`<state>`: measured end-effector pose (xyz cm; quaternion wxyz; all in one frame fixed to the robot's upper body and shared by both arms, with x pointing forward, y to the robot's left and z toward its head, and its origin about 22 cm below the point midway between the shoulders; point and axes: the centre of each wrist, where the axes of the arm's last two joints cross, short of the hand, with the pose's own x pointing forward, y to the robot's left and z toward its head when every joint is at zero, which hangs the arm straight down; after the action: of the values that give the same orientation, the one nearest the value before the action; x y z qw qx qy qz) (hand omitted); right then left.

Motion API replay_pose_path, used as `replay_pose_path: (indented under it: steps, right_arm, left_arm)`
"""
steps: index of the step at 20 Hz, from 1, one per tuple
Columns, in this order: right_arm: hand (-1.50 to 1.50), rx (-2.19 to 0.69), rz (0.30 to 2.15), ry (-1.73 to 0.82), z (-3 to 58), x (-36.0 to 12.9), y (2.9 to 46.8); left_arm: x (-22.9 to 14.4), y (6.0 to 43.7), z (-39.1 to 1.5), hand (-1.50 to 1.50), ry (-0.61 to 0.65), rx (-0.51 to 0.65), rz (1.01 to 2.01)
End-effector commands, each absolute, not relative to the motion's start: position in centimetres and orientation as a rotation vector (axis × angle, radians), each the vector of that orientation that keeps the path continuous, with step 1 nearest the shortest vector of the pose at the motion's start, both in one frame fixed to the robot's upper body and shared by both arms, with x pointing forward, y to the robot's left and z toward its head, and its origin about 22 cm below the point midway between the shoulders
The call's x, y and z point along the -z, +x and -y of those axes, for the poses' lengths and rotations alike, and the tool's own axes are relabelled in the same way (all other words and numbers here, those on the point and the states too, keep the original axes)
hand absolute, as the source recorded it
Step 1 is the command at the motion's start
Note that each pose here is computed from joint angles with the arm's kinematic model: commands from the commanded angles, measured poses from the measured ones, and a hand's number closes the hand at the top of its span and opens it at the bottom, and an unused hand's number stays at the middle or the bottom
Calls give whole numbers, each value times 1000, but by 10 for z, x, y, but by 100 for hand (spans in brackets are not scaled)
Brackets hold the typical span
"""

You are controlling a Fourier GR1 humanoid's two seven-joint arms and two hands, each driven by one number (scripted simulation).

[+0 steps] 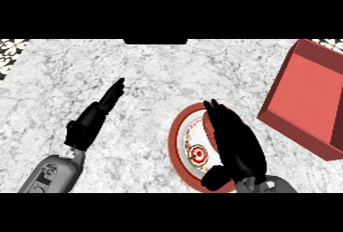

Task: Pick the sweet potato from the plate and place it in the cardboard box

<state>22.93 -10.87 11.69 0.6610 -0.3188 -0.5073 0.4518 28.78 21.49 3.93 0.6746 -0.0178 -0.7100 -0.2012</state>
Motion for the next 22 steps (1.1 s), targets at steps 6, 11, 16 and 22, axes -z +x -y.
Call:
replay_pose_path:
  steps: [6,11,16,22]
  right_arm:
    - [-150,-1022,984,-741,117,-70,257]
    - [-150,-1027,1022,-762,129,-59,244]
    - [-150,-1043,1035,-786,117,-63,258]
    - [-150,-1052,995,-749,124,-46,290]
  left_arm:
    - [-35,277,-188,0,-53,445,1599]
    - [-50,278,-214,0,-31,464,1588]
    - [-41,277,-209,0,-52,455,1575]
    - [-46,297,-205,0,-29,450,1593]
